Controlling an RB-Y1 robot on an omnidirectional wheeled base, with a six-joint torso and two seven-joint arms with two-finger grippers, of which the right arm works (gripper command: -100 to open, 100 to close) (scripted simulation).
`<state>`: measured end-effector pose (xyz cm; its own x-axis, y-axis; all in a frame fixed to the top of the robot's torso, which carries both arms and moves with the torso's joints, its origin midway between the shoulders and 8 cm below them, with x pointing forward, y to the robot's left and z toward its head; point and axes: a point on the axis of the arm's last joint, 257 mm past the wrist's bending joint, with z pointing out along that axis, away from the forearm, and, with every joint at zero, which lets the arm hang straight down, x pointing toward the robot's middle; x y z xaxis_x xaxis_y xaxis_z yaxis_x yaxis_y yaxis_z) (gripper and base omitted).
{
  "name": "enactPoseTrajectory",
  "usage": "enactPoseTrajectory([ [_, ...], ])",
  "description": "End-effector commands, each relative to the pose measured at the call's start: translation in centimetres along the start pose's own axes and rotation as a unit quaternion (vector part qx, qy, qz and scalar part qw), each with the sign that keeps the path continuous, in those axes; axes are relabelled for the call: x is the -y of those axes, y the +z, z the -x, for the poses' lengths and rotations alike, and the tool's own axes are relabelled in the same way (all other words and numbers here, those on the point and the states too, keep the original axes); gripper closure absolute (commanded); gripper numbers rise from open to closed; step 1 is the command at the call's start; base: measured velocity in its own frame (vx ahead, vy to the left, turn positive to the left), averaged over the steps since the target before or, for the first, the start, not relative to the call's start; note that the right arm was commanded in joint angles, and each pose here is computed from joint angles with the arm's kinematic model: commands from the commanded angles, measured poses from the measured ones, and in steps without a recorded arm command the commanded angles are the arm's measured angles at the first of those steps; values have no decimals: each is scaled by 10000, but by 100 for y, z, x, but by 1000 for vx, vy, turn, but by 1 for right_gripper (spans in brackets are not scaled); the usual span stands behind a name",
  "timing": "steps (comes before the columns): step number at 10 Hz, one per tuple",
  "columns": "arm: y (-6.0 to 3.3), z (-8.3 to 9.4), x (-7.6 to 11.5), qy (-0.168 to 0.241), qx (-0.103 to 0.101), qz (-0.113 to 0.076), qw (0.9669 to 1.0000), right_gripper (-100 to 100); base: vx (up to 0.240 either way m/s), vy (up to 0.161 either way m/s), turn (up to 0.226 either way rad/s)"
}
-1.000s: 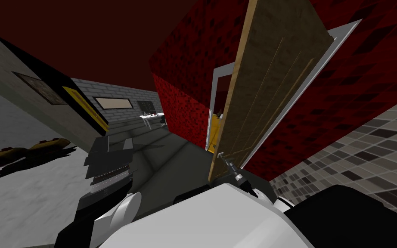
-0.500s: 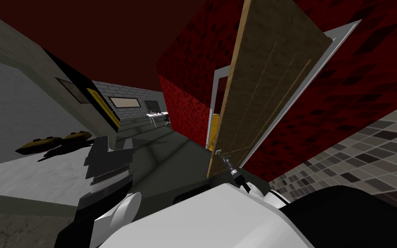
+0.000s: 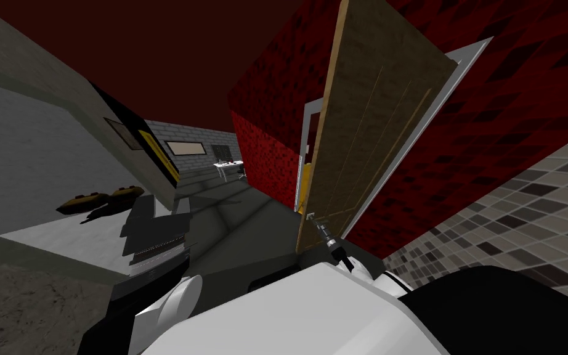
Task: Pull the door open
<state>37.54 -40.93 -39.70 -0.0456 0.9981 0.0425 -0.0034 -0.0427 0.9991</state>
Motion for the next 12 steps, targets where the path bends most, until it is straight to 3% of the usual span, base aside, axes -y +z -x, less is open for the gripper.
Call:
enactPoseTrajectory([
  [1, 105, -83, 25, 24, -13, -10, 10000, 100, -136, -54, 110],
  [3, 252, -138, 18, 24, 12, -11, 10000, 100, -207, -92, 150],
  [5, 252, -138, 18, 24, 12, -11, 10000, 100, -103, -28, 4],
  [6, 384, -190, 8, 26, 33, -14, 10000, 100, -132, -69, 72],
  [10, 586, -276, -11, 30, 61, -22, 10000, 100, -163, -105, 112],
  [11, 627, -295, -16, 31, 66, -24, 10000, 100, -153, -106, 85],
  [12, 602, -299, -14, 35, 53, -18, 10000, 100, -66, -38, 38],
])
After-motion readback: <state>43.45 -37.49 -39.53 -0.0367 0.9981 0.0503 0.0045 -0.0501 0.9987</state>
